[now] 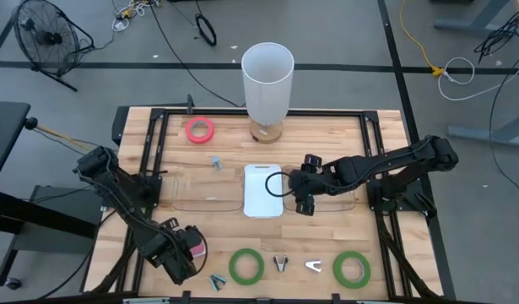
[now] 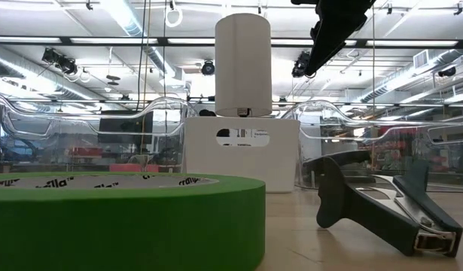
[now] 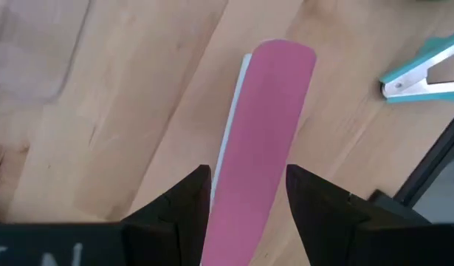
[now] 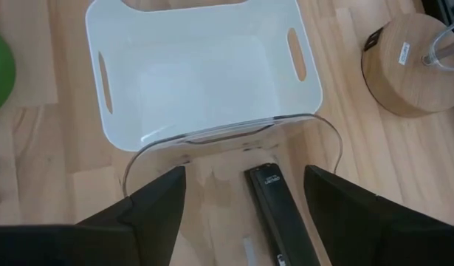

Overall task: Pick and place Stapler, Stapler remover, tape
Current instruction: Put the pink stapler into the right transparent bin

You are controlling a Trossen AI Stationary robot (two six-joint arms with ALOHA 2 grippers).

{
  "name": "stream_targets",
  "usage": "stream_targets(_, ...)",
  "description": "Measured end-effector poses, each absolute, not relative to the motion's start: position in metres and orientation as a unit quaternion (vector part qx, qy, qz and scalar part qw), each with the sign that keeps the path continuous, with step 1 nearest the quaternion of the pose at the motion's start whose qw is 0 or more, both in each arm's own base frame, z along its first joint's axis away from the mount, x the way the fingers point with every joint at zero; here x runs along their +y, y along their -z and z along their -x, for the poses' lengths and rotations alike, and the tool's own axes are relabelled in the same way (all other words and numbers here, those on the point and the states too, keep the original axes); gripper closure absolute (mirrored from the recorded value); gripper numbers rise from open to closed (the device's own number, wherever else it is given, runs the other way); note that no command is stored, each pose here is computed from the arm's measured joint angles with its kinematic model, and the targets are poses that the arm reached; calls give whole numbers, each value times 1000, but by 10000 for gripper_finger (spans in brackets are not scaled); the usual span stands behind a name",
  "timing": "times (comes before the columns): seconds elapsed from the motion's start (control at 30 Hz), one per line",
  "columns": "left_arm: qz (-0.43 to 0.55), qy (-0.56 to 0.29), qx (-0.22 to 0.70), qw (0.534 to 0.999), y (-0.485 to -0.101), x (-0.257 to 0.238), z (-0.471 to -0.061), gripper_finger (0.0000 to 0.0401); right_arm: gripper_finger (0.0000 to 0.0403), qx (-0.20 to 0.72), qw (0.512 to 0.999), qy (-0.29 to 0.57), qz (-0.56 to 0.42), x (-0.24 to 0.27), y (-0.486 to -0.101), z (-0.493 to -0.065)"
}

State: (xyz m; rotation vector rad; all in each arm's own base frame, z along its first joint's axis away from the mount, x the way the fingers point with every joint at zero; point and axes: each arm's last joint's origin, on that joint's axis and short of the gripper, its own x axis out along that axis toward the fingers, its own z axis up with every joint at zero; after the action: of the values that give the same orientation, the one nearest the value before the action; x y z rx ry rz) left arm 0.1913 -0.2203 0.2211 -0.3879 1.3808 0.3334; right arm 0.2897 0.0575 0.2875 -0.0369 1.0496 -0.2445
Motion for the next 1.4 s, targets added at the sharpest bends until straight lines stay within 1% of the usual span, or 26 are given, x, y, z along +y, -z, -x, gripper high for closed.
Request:
stream_targets(0.13, 151, -162, 636, 739, -208, -227, -191, 220, 128, 500, 858, 116, 17, 58, -287, -290)
stream_targets(0.27, 125, -152, 647, 736, -198, -232, -194, 220, 128, 500, 858, 116, 17, 58, -287, -290)
stream_targets(0.37, 129, -148, 647, 737, -196, -234, -196, 220, 128, 500, 858, 116, 18, 58, -287, -290)
stream_targets(0.6, 115, -125, 654, 737, -202, -236, -198, 220, 128, 500, 858, 116, 17, 58, -287, -290)
stream_targets(0.8, 115, -128, 657, 734, -202, -234, -199, 220, 128, 499, 858, 116, 17, 58, -287, -290)
stream_targets(1.07, 113, -131, 677, 715, -203, -226, -203, 220, 128, 499, 858, 116, 17, 58, -287, -290)
stream_targets(1.2, 100, -123, 684, 712, -212, -227, -204, 220, 128, 499, 858, 116, 17, 58, -287, -290)
stream_targets(1.3, 102, -118, 675, 721, -223, -230, -207, 220, 128, 499, 858, 116, 17, 58, -287, -290)
stream_targets(1.4, 109, -130, 670, 722, -222, -232, -204, 220, 128, 499, 858, 118, 14, 58, -287, -290)
